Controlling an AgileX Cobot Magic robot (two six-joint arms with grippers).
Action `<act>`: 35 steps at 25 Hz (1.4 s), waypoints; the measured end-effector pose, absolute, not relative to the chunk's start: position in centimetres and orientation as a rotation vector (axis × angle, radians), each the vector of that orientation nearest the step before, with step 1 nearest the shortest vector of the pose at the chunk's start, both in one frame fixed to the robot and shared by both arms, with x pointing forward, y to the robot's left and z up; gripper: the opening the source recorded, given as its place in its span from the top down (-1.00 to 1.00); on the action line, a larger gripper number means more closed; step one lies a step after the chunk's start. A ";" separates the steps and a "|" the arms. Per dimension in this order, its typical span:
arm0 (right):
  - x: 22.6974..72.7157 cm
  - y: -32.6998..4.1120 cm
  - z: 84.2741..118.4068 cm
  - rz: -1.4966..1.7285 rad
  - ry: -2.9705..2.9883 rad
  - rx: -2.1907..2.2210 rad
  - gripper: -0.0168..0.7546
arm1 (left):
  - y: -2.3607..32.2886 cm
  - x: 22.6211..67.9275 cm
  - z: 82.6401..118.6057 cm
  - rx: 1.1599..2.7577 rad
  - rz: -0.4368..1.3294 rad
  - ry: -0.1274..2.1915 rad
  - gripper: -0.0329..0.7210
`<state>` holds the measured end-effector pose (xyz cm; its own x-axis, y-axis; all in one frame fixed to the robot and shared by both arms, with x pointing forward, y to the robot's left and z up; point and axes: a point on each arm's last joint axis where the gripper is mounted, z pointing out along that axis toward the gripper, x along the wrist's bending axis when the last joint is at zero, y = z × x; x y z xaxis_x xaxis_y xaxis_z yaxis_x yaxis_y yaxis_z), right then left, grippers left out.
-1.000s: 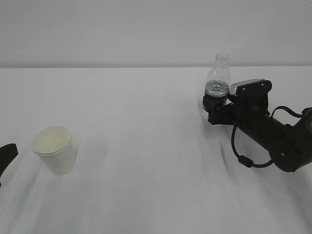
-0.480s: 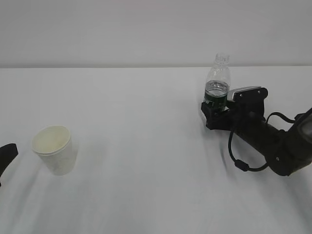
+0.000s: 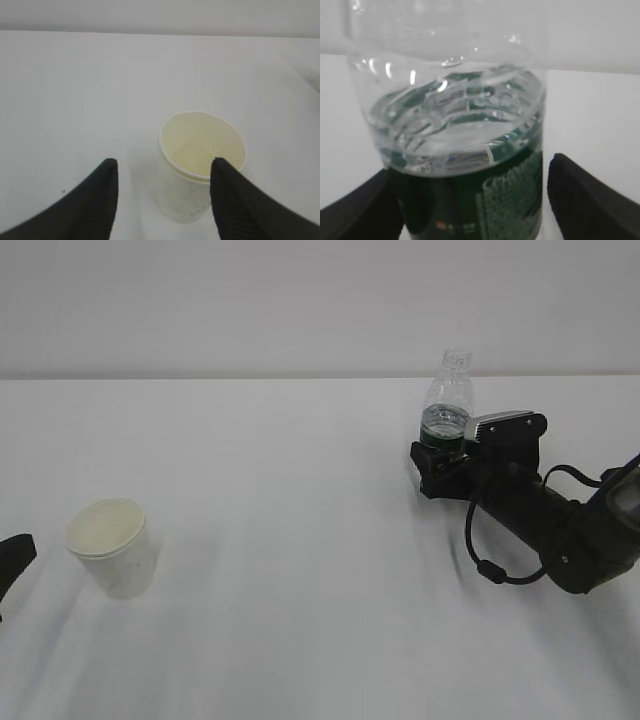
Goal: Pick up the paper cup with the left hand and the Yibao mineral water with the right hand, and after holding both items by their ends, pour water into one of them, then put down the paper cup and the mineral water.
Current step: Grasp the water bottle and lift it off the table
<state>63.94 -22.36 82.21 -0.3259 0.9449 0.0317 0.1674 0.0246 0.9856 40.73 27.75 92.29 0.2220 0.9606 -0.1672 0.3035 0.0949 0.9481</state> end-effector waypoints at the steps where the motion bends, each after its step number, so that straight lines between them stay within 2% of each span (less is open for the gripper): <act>1: 63.9 -22.4 82.2 1.370 1.584 1.161 -0.68 | 27.8 40.7 92.3 1.422 0.773 1.287 -0.19; 17: 64.4 -22.3 82.4 1.375 1.574 1.152 -0.66 | 27.8 40.7 92.3 1.423 0.774 1.286 -0.18; 35: 64.4 -22.3 82.4 1.374 1.576 1.153 -0.38 | 27.8 40.7 92.3 1.429 0.777 1.284 -0.18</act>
<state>64.35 -22.31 82.42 -0.3259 0.9450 0.0286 0.1573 0.0243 0.9873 40.73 27.75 92.27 0.2233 0.9615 -0.1604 0.3035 0.0878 0.9488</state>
